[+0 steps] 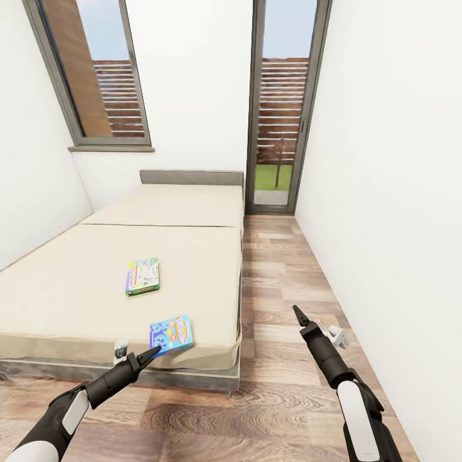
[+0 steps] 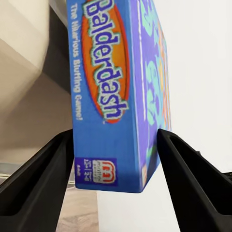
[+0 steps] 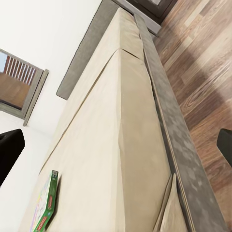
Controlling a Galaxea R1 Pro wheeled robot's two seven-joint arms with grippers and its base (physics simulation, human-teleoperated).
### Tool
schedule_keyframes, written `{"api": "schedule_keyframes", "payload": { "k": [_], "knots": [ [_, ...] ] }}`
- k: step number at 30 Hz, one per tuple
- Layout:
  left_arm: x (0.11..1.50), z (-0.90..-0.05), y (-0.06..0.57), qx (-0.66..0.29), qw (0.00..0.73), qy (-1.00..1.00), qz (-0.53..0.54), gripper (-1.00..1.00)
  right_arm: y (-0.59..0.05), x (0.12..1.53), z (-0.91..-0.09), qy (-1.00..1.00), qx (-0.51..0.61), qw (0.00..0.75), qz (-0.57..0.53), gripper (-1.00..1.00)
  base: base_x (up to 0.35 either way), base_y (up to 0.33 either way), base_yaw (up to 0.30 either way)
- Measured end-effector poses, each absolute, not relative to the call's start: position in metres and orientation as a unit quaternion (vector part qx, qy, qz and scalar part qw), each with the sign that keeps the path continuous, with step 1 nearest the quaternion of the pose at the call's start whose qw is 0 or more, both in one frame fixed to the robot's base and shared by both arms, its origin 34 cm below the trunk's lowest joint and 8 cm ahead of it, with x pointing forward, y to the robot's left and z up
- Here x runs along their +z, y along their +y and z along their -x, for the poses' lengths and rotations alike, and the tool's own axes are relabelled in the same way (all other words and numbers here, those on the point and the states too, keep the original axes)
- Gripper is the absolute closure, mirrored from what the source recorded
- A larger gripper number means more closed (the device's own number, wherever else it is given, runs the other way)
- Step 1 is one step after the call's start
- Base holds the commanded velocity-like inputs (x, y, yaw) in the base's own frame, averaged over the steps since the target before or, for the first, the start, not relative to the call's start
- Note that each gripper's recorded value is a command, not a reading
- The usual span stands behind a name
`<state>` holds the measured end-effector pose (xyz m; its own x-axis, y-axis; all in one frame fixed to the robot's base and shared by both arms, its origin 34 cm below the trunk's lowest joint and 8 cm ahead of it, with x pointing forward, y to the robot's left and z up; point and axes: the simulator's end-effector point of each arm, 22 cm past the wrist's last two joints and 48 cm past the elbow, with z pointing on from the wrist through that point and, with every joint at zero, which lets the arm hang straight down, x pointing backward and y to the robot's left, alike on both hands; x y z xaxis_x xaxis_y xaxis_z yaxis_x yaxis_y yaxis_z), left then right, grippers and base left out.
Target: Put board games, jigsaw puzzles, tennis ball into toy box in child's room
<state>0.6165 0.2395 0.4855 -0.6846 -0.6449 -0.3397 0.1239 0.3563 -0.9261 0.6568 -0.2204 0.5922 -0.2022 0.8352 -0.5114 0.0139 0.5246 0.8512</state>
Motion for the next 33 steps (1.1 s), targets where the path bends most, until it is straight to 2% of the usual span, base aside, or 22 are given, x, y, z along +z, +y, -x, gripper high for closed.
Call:
{"api": "schedule_keyframes", "payload": {
  "k": [33],
  "knots": [
    [0.546, -0.630, 0.239, -0.542, 0.359, 0.740, 0.172, 1.00, -0.220, 0.650, -0.670, 0.679, 0.375, 0.548, -0.314, -1.00, 0.000, 0.000, 0.000]
  ]
}}
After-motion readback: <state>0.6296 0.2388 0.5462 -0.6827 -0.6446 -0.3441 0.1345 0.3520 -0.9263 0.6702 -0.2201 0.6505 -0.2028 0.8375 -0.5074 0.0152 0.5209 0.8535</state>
